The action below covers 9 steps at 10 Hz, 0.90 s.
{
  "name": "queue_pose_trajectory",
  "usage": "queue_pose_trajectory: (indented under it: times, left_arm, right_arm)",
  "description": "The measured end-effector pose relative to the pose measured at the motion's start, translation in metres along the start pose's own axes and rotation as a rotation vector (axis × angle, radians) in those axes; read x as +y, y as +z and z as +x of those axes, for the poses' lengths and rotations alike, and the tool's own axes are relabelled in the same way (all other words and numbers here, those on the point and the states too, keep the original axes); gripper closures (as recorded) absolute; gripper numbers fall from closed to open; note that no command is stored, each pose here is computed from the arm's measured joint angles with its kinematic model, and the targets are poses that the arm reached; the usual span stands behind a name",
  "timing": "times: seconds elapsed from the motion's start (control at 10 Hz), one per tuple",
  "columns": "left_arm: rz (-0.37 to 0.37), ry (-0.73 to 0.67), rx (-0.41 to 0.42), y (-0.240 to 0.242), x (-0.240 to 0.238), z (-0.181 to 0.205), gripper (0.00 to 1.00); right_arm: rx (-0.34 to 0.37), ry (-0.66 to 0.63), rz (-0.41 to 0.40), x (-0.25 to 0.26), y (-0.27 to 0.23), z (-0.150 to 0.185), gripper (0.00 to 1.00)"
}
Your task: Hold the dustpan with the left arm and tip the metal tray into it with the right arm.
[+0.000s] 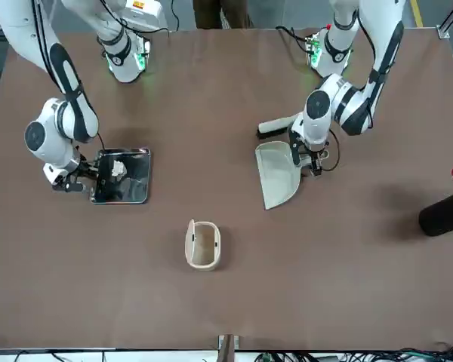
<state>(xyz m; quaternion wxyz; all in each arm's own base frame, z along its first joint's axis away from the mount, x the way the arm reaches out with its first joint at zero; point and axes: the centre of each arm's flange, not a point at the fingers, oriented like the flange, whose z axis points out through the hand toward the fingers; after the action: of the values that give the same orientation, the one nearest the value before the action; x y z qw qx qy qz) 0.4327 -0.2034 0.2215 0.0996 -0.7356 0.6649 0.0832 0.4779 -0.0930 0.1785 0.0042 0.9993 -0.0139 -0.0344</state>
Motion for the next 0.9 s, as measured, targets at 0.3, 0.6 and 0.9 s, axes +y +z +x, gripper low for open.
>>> queue_pose_trajectory:
  times: [0.3,0.6,0.9]
  left_arm:
    - [0.008,-0.005,0.0,-0.003,-0.001,-0.001,0.45]
    - [0.008,-0.005,-0.001,-0.004,-0.001,-0.001,0.63]
    - [0.009,-0.002,-0.001,-0.004,-0.001,-0.001,0.68]
  right_arm:
    - [0.007,0.012,0.023,-0.007,0.0,0.004,0.91]
    - [-0.024,0.01,0.054,-0.018,-0.007,0.018,0.91]
    - [-0.099,0.0,0.15,-0.019,-0.036,0.042,0.93]
